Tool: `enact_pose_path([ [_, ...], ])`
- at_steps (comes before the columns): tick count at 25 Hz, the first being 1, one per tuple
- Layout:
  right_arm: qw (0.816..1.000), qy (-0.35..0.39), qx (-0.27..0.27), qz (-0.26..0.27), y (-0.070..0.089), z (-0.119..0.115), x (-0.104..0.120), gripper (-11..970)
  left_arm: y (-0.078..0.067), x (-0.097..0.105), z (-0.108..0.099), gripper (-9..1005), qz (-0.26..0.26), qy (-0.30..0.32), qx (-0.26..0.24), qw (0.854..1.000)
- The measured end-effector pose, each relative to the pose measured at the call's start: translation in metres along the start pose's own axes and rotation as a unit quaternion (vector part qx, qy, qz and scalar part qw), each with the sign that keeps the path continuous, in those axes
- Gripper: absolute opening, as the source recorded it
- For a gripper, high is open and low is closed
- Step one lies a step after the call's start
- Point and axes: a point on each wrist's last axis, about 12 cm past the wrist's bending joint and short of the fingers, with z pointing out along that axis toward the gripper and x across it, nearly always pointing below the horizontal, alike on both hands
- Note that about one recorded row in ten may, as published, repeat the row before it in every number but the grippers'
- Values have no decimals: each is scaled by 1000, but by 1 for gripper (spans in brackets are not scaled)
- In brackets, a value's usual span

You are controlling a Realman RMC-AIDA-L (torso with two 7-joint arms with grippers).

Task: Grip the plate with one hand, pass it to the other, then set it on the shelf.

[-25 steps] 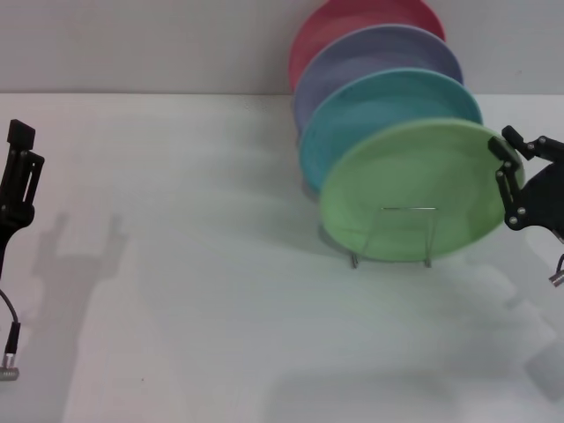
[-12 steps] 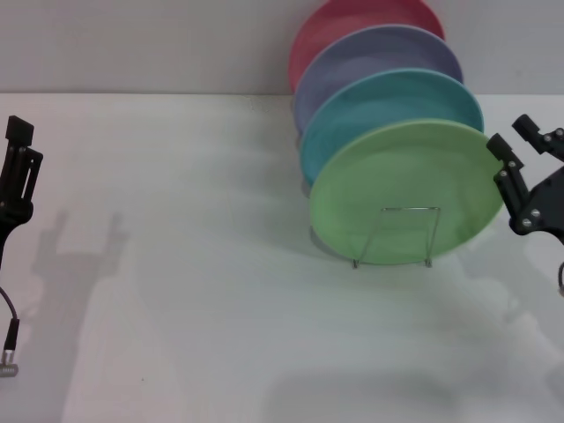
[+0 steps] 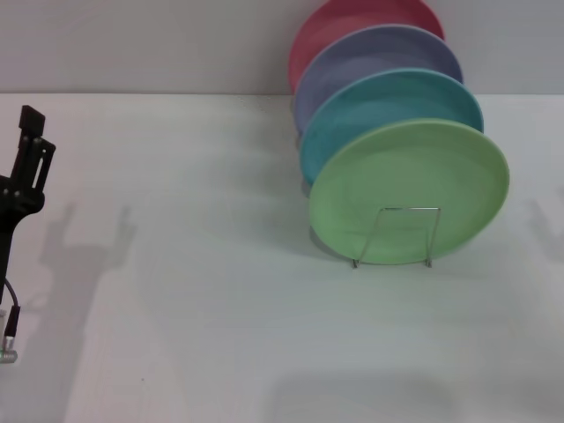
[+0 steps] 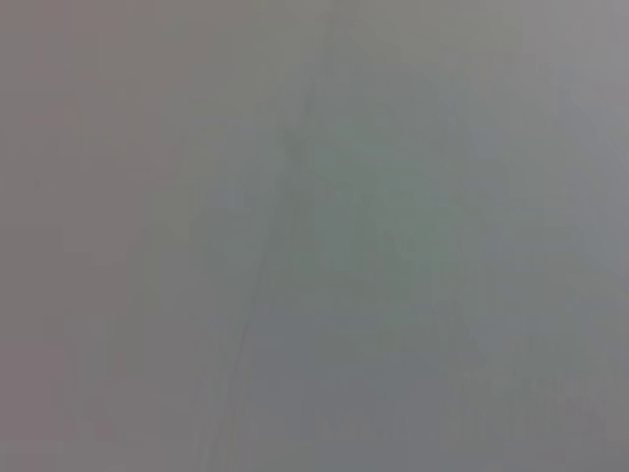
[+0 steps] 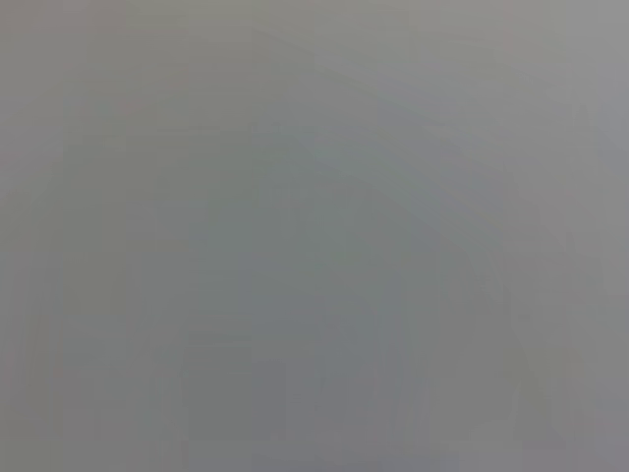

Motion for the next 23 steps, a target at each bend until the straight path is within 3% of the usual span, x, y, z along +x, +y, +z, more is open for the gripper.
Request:
enact_pose_path([
  [6, 996, -28, 88, -14, -21, -2, -8, 551, 2, 1, 3, 808, 51, 3, -4, 999],
  [7, 992, -39, 123, -13, -26, -3, -8, 551, 7, 2, 4, 808, 63, 6, -9, 998],
  [13, 982, -37, 188, 8, -32, 0, 1, 551, 22, 6, 11, 808, 86, 26, -19, 996],
  [17, 978, -8, 208, 12, -36, 8, 11, 551, 37, 13, 22, 808, 104, 61, -33, 992],
  [23, 976, 6, 219, 13, -36, 12, 16, 551, 46, 15, 28, 808, 92, 75, -39, 992],
])
